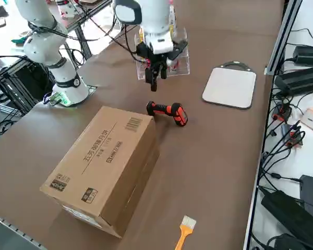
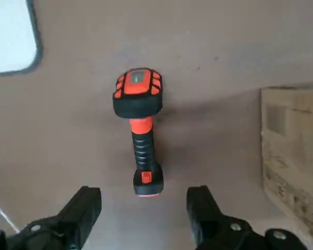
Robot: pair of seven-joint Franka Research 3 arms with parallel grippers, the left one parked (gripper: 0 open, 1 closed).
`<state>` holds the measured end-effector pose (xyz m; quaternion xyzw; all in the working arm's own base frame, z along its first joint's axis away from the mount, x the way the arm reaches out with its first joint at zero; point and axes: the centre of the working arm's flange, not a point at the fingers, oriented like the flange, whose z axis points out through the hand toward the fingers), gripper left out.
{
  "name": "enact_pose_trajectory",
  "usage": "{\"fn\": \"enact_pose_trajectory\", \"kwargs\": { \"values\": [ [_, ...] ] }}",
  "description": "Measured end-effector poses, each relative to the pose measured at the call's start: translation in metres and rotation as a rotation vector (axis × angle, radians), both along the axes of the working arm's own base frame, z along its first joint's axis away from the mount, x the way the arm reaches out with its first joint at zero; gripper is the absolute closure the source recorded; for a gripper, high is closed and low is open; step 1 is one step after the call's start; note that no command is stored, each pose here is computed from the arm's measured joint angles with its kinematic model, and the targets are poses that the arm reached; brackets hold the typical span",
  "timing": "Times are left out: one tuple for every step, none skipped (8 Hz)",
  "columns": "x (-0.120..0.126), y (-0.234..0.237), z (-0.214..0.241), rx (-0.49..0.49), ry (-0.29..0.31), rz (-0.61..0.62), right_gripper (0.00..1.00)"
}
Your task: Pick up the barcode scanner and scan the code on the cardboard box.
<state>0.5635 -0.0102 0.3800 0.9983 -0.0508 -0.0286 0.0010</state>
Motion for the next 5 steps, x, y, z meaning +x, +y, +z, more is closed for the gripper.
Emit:
{"fn": "enact_pose_trajectory", "kwargs": {
  "values": [
    [-0.003,0.001,-0.008,0.000,-0.014,0.002,0.00],
    [-0.003,0.002,-0.014,-0.002,-0.027,0.004,0.00],
    [-0.002,0.003,-0.020,-0.005,-0.034,0.005,0.00],
    [0.001,0.003,-0.029,-0.010,-0.042,0.006,0.00],
    [0.004,0.003,-0.040,-0.017,-0.048,0.007,0.00]
  ]
}}
